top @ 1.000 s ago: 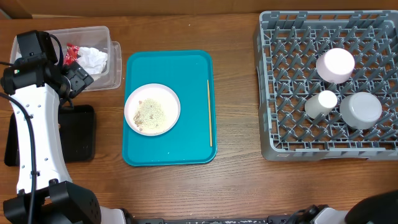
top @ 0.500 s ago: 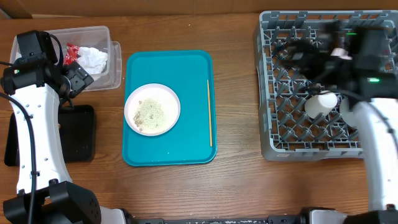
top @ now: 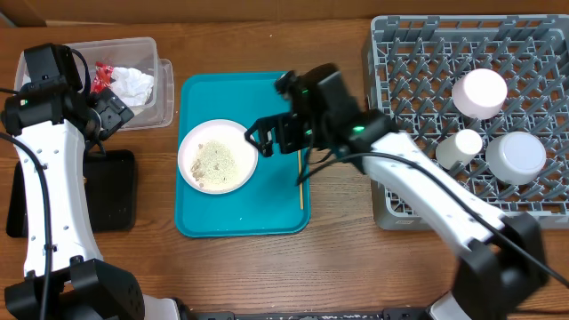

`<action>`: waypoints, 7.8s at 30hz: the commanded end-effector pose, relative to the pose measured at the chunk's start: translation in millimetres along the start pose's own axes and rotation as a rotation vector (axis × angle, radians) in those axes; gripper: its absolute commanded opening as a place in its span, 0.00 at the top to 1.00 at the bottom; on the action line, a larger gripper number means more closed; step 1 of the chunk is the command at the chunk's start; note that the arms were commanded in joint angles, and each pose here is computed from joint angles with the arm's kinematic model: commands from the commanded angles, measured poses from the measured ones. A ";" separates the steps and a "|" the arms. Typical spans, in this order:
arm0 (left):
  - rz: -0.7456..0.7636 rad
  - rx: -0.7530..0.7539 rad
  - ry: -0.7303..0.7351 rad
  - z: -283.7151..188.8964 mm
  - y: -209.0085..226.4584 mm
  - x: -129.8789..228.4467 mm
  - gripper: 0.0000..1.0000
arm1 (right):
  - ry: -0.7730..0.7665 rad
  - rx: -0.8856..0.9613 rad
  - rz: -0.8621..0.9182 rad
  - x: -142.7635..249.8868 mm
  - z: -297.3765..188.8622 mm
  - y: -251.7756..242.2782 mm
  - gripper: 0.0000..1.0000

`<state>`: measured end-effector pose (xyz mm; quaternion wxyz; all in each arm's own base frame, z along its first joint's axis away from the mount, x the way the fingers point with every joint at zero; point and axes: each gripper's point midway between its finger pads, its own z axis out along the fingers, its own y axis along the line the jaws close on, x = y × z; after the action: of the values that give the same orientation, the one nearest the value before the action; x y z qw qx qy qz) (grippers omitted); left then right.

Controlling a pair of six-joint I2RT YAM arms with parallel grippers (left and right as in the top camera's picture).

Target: Sort waste into correct bins and load items into the dishwasher

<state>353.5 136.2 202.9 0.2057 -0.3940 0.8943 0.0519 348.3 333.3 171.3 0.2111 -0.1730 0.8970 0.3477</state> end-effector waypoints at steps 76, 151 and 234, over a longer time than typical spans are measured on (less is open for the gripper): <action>0.536 0.448 0.362 -46.6 -139.0 153.7 0.00 | -0.433 1.023 0.739 21.4 -355.2 -276.3 0.00; 0.780 -0.036 0.333 117.7 -188.7 256.1 0.62 | -0.433 1.023 0.739 21.4 -355.2 -276.3 0.00; -0.018 0.059 0.434 65.2 -37.4 -3.8 0.96 | -0.433 1.023 0.739 21.4 -355.2 -276.3 0.00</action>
<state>403.9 125.3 145.7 0.0205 -0.3936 0.9187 -0.0267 363.8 -108.3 241.7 0.3029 0.3393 0.8896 -0.0413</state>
